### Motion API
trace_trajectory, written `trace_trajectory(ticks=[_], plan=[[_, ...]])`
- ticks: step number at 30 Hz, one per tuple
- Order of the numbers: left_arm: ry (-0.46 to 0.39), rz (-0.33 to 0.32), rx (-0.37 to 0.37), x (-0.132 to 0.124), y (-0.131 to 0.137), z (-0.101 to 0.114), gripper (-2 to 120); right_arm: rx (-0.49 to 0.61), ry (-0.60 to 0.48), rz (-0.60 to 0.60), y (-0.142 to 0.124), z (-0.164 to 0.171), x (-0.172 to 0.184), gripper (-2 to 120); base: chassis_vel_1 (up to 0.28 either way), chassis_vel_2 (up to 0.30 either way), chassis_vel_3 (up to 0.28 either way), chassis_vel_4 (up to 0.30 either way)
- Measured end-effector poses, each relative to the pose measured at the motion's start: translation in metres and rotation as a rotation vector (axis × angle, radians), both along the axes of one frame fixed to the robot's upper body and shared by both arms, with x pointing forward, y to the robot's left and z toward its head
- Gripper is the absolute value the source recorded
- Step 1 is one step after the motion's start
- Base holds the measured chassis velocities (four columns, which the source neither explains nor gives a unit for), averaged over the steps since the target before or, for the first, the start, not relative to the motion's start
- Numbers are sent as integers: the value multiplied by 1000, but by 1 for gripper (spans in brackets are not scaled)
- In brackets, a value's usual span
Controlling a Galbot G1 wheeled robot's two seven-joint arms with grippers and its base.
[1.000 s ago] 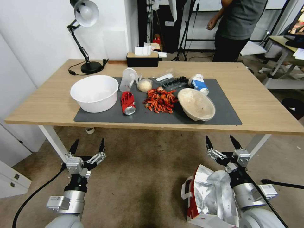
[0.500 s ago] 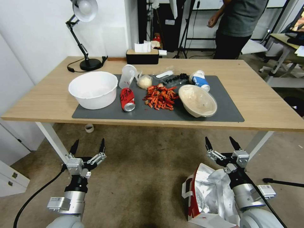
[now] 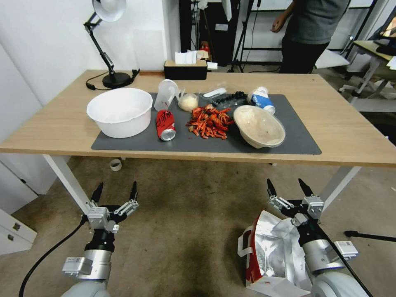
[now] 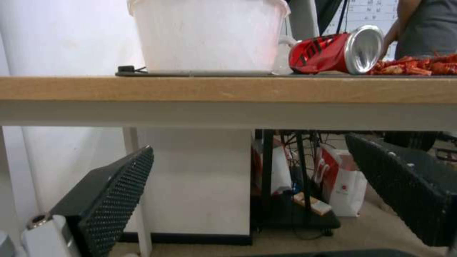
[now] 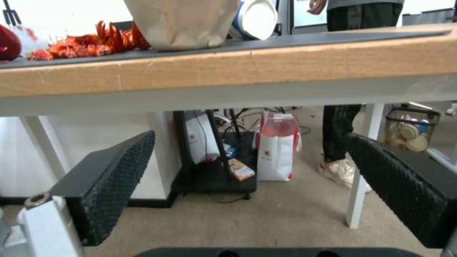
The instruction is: Pick up the food delivery bag from the floor and place it on the table.
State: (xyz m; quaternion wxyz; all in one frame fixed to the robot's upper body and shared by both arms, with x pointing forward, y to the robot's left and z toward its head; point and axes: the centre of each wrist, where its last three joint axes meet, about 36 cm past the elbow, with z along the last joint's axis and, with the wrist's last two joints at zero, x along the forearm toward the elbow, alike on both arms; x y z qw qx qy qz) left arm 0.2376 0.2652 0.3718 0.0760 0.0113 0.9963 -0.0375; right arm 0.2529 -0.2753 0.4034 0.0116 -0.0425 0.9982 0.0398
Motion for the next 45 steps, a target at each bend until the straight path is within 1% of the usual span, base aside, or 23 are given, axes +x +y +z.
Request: trace_trajectory(ticks=[5,45], plan=[[-1,-6,12,-1,0,0,100,2,2,3,1,-1,-1,100,0,0,0,0],[1,-7,12,2,0,-6,100,4,2,11,0,-2,-1,100,0,0,0,0]])
